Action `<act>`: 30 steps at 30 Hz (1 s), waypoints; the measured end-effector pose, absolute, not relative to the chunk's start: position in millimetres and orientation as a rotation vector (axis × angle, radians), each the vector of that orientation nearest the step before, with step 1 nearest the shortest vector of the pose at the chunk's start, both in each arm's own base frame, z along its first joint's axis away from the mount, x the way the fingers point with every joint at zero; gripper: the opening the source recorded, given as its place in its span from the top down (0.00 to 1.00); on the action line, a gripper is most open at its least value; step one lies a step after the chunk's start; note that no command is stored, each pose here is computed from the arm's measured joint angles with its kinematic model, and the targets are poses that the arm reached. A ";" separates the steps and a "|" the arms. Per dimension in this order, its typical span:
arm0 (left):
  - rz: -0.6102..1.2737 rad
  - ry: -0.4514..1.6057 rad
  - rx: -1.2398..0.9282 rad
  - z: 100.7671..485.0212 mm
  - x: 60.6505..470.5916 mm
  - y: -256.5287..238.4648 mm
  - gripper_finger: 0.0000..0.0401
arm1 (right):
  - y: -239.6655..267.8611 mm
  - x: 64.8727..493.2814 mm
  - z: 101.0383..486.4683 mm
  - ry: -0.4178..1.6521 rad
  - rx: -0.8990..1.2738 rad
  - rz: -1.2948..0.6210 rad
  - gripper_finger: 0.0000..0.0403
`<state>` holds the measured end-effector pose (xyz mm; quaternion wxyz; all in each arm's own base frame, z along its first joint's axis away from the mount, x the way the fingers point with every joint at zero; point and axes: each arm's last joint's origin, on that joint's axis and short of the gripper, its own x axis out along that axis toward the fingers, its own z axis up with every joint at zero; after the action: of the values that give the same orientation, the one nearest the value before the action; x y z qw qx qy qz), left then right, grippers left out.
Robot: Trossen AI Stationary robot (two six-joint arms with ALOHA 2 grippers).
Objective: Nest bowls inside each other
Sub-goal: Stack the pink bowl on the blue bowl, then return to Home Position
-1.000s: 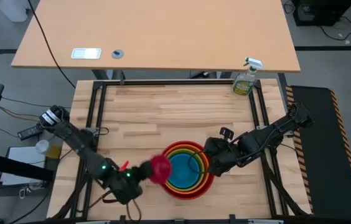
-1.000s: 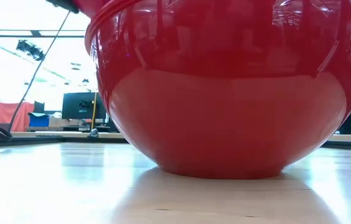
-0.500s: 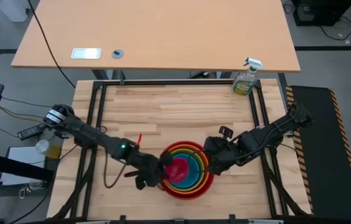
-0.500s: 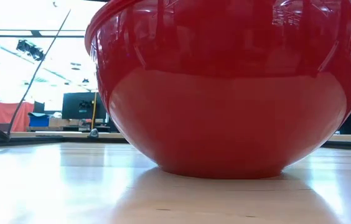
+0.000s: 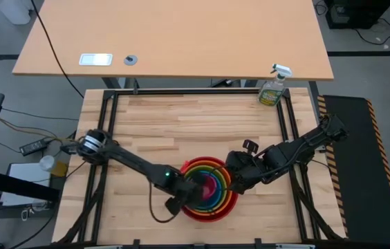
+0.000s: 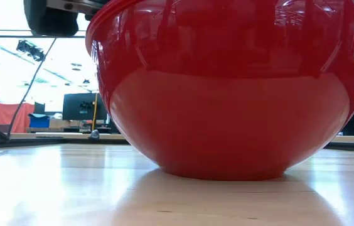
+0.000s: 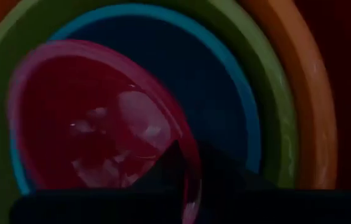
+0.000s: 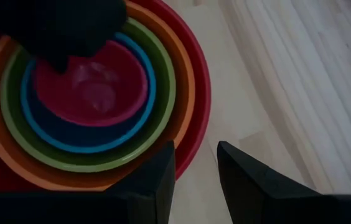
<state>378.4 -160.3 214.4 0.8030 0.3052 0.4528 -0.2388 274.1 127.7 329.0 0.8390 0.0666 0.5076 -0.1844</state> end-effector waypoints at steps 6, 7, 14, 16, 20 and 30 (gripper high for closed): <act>-0.575 0.973 0.701 214.7 379.8 -165.6 0.75 | 127.8 273.9 328.9 1.075 0.140 -0.390 0.68; -0.583 0.975 0.710 216.2 377.7 -166.8 0.71 | 127.8 273.8 328.9 1.076 0.139 -0.390 0.68; -0.560 1.060 0.688 247.6 360.1 -173.3 0.44 | 128.2 273.5 328.9 1.076 0.140 -0.391 0.68; -0.537 1.099 0.645 260.8 354.8 -175.4 0.40 | 128.4 273.4 328.9 1.075 0.140 -0.391 0.68; -0.537 1.112 0.622 276.6 344.4 -185.9 0.37 | 128.8 274.4 329.3 1.063 0.146 -0.391 0.68; -0.595 0.864 0.601 258.0 304.4 -186.8 0.49 | 133.2 273.4 325.6 1.058 0.139 -0.382 0.68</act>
<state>304.4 -186.8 258.0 0.8227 0.2826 0.4063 -0.2796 273.4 133.2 325.6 0.8437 0.0661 0.5011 -0.1808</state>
